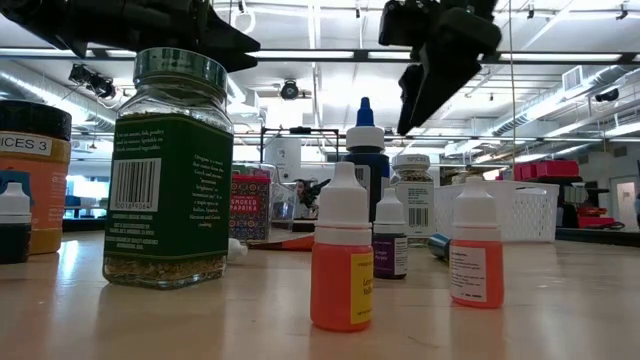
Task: Pick & Place Kitchen Items
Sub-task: Put the white spice bottle into the white bin
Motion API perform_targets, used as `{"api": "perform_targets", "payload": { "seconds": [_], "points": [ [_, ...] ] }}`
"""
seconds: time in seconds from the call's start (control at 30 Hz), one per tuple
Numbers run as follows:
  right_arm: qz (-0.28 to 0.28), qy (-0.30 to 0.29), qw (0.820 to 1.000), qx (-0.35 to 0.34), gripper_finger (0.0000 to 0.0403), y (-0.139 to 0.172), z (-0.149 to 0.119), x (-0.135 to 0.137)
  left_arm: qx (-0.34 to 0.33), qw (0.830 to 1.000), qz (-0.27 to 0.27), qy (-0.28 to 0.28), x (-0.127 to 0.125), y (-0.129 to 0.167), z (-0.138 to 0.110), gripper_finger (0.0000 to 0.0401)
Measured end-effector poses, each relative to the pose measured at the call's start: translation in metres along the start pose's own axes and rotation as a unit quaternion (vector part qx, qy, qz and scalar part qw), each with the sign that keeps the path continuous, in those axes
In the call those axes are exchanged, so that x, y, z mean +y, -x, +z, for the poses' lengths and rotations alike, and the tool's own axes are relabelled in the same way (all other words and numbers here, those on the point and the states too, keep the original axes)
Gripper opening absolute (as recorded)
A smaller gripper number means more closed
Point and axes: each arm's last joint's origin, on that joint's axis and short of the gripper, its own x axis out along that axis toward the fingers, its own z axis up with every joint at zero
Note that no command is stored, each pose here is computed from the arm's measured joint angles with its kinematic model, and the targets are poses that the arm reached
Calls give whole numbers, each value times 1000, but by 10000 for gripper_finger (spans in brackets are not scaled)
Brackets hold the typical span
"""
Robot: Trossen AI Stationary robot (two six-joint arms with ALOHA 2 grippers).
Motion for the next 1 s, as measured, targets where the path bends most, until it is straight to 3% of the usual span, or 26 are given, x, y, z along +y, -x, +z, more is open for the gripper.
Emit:
{"api": "perform_targets", "payload": {
  "seconds": [0.13, 0.27, 0.57, 0.7, 1.0],
  "points": [
    [22, -11, 1000, -16, 350, -10, -14, 11, 3, 1000, 0, 0, 0, 0, -1, 183],
    [-15, -8, 999, -38, 350, -6, -18, 10, 1, 1000, 0, -1, 0, 0, 0, 183],
    [-24, -4, 986, -164, 350, 45, -21, 2, -6, 1000, 17, 1, 1, 0, 1, 183],
    [-14, 26, 968, -251, 350, 22, -38, 6, -6, 1000, 17, 0, 1, 0, 1, 183],
    [-3, 7, 954, -300, 350, -23, -82, 11, -4, 1000, 12, 2, 1, 0, 1, 183]
  ]
}}
